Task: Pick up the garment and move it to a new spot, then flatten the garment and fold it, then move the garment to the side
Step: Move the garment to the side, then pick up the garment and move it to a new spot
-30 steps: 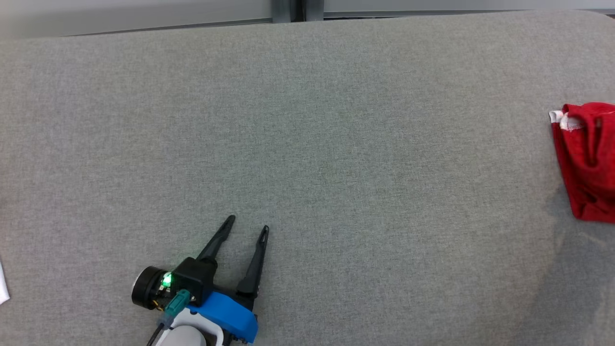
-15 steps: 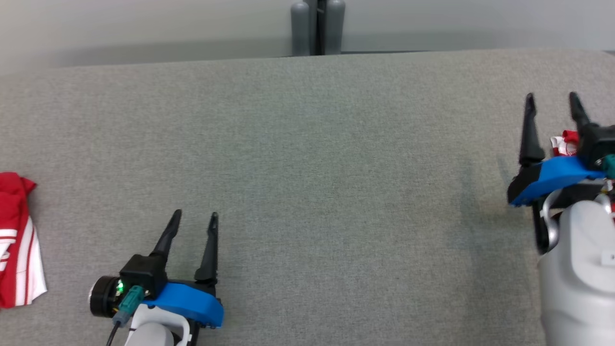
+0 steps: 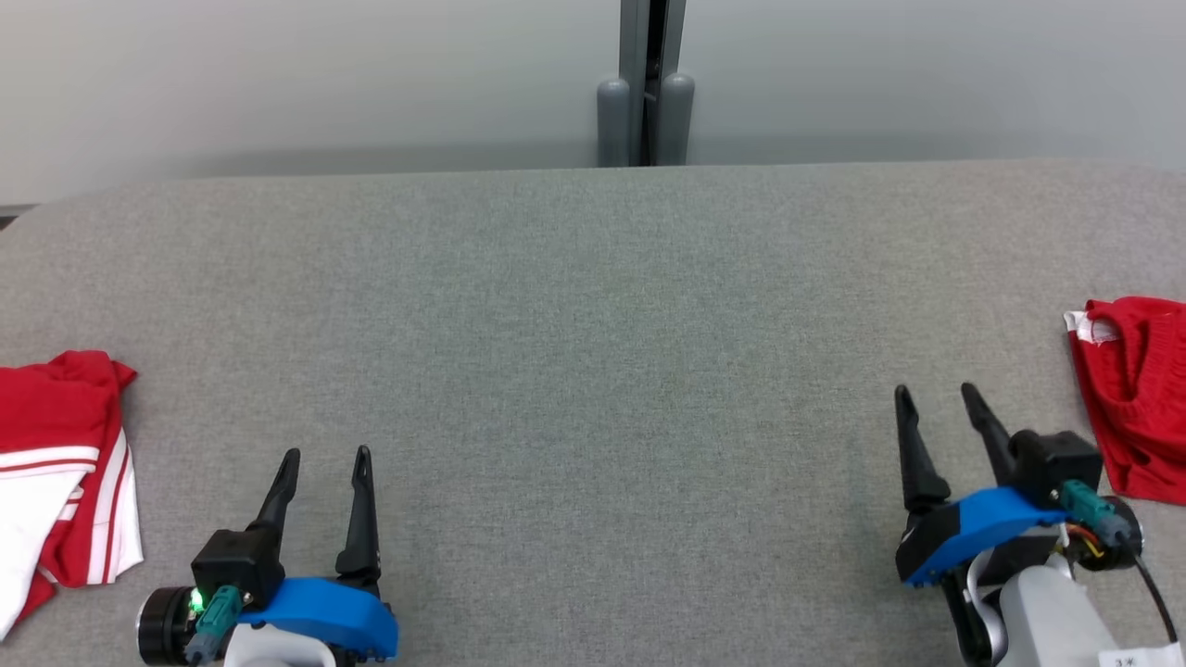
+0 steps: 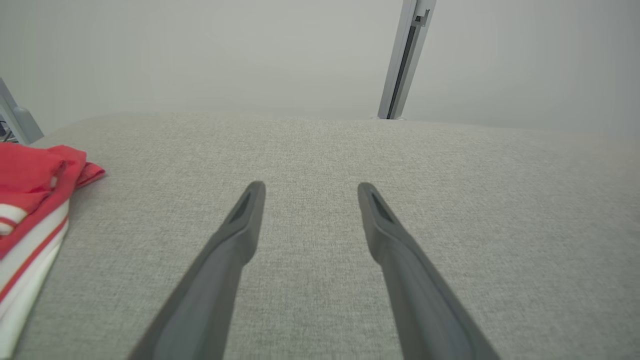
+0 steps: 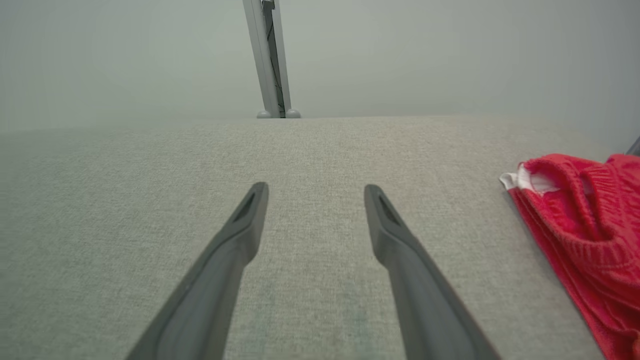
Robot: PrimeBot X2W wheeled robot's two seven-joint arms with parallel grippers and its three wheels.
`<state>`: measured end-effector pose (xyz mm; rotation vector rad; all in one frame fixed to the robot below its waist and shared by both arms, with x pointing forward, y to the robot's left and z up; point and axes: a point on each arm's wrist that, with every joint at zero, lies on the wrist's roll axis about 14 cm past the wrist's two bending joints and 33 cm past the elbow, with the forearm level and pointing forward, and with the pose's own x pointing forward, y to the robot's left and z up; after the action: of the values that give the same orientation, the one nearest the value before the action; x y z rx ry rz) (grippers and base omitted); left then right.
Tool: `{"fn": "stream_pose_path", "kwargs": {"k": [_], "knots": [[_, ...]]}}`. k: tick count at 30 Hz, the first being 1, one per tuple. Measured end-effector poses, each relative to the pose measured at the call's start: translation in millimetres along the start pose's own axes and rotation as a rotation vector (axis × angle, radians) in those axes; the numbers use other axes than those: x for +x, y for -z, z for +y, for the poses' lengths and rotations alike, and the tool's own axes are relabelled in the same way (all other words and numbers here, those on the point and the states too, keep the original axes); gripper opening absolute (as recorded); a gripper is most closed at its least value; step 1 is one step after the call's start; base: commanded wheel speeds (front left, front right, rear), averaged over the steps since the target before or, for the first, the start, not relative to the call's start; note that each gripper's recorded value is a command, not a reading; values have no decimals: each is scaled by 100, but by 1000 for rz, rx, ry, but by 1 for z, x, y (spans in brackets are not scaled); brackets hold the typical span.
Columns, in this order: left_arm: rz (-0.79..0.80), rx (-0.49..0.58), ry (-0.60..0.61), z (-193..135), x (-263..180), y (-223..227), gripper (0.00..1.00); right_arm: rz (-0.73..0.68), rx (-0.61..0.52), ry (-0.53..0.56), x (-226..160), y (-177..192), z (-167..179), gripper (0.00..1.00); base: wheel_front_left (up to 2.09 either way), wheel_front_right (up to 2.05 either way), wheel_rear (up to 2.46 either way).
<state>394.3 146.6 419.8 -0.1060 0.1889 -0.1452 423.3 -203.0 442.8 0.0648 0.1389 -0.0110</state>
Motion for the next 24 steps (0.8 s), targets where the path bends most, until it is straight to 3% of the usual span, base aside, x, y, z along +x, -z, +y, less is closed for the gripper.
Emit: {"fn": "stream_pose_path", "kwargs": {"k": [24], "knots": [[-18, -15, -75, 10, -46, 0, 100, 5, 54, -33, -45, 9, 14, 100, 0, 0, 0]]}}
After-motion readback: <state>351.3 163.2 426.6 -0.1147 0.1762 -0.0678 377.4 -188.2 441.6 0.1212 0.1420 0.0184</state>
